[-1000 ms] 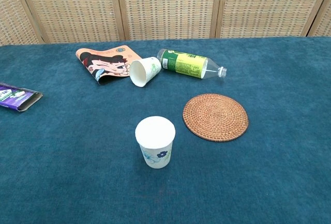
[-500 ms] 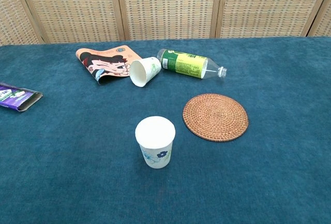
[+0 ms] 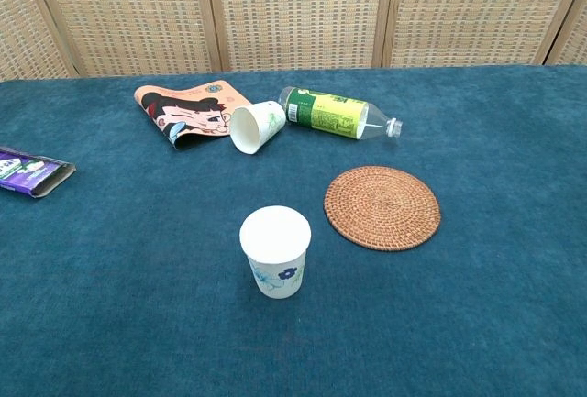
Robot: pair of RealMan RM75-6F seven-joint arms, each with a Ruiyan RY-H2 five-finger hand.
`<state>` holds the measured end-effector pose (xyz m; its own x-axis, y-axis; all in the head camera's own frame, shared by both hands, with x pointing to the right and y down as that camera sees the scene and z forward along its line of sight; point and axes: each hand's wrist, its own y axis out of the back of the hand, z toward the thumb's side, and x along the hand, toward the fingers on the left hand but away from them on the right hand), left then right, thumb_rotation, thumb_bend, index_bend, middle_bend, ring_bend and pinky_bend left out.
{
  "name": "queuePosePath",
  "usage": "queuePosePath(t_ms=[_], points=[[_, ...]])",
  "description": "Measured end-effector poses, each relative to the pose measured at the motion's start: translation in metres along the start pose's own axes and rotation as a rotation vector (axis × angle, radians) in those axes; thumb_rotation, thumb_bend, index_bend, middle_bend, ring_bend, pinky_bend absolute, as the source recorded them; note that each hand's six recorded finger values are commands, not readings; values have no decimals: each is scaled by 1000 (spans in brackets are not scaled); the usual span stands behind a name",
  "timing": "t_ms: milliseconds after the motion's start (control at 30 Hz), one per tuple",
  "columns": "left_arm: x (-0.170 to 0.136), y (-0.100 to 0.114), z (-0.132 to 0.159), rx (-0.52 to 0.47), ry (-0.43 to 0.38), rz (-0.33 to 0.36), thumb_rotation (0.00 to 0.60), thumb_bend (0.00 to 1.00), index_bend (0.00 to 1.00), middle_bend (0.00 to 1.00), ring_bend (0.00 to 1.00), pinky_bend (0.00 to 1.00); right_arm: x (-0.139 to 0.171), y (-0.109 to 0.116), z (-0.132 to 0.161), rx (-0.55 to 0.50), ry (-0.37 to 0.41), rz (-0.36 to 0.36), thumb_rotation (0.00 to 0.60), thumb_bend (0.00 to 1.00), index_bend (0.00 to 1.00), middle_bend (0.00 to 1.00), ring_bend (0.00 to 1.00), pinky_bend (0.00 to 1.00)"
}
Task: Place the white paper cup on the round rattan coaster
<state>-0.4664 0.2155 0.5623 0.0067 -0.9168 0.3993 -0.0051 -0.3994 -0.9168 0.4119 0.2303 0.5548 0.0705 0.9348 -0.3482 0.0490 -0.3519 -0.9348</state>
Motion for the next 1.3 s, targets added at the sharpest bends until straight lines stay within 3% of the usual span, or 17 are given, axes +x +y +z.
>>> queuePosePath(t_ms=[233, 433, 867, 1067, 1300], points=[[0, 3, -2, -4, 11, 9, 0, 57, 0, 0, 0, 0, -13, 4, 26, -70, 100, -15, 600, 1, 195, 0, 0, 0], [0, 3, -3, -4, 12, 7, 0, 56, 0, 0, 0, 0, -29, 9, 70, -131, 217, 0, 600, 1, 199, 0, 0, 0], [0, 1, -2, -11, 4, 1, 0, 56, 0, 0, 0, 0, -53, -6, 193, -179, 458, 151, 600, 21, 208, 0, 0, 0], [1, 1, -3, -19, 4, 1, 0, 57, 0, 0, 0, 0, -66, -20, 236, -225, 512, 198, 600, 31, 200, 0, 0, 0], [1, 1, -4, -26, 3, -3, 0, 57, 0, 0, 0, 0, -81, -40, 261, -243, 521, 244, 600, 34, 199, 0, 0, 0]])
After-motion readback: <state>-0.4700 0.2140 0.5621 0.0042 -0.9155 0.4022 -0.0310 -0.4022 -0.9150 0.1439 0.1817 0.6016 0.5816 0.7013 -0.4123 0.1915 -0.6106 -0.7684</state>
